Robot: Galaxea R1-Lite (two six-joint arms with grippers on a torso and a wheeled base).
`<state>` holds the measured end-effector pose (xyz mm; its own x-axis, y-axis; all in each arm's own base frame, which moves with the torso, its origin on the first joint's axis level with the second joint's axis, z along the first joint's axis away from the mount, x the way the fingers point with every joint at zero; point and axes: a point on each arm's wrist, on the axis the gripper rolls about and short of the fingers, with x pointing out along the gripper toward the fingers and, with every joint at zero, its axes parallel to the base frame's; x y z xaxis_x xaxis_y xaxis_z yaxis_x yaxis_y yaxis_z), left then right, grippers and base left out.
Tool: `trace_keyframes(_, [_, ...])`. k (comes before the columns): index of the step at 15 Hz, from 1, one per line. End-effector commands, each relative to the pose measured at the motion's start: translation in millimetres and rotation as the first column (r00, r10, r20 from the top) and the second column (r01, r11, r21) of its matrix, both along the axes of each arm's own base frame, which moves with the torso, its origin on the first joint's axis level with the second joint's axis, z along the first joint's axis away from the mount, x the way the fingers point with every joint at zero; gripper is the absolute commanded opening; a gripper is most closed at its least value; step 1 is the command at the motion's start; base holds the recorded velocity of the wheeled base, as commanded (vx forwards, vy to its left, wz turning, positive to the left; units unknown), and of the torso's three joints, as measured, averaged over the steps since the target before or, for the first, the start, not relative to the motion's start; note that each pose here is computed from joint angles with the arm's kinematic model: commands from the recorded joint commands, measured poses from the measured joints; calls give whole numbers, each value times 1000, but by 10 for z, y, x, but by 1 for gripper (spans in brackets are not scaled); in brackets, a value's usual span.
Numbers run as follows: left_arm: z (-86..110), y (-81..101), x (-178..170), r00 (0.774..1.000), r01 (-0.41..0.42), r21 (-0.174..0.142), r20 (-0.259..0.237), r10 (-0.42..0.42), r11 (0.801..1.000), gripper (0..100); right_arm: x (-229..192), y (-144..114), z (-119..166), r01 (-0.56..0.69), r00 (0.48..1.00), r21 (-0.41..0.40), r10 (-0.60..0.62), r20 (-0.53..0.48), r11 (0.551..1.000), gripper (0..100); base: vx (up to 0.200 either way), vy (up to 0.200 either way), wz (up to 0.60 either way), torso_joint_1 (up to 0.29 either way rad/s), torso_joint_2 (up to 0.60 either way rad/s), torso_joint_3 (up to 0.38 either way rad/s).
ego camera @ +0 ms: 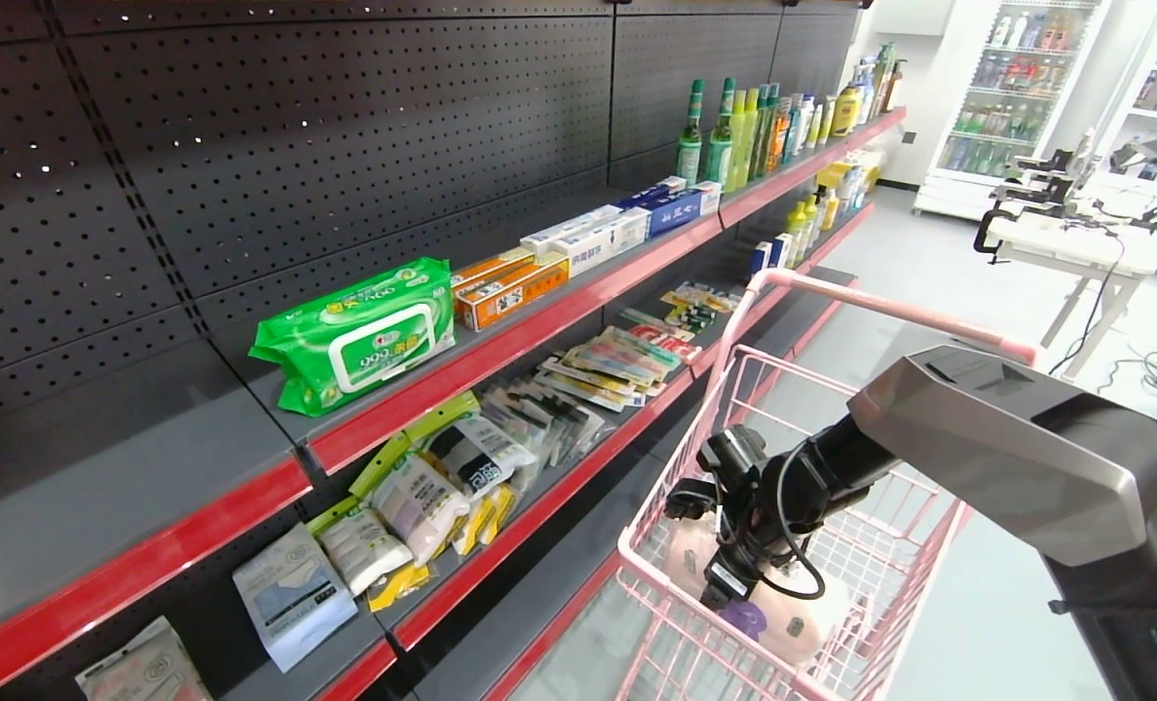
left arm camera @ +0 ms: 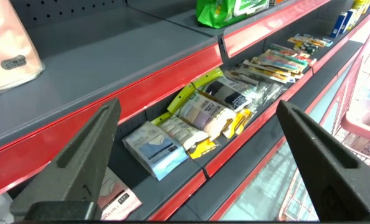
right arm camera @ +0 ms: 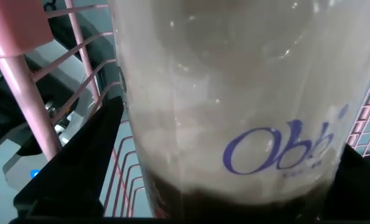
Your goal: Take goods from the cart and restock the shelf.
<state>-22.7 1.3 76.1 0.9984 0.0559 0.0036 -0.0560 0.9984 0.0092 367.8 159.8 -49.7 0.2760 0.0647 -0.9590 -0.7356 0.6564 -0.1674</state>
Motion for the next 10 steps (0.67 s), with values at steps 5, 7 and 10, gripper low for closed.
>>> trace_keyframes(5, [1, 0, 0, 1000, -1, 0, 1, 1, 1000, 100, -11, 29, -63, 10, 1000, -17, -10, 9, 1000, 0, 0, 0, 0, 0, 0, 0])
trace_keyframes(7, [1, 0, 0, 1000, -1, 0, 1, 1, 1000, 100, -54, -17, 93, 68, 997, 5, -68, 22, 998, 0, 0, 0, 0, 0, 0, 0])
trace_keyframes(10, [1, 0, 0, 1000, -1, 0, 1, 1, 1000, 100, -71, -200, 539, 172, 979, 46, -176, 104, 984, 0, 0, 0, 0, 0, 0, 0])
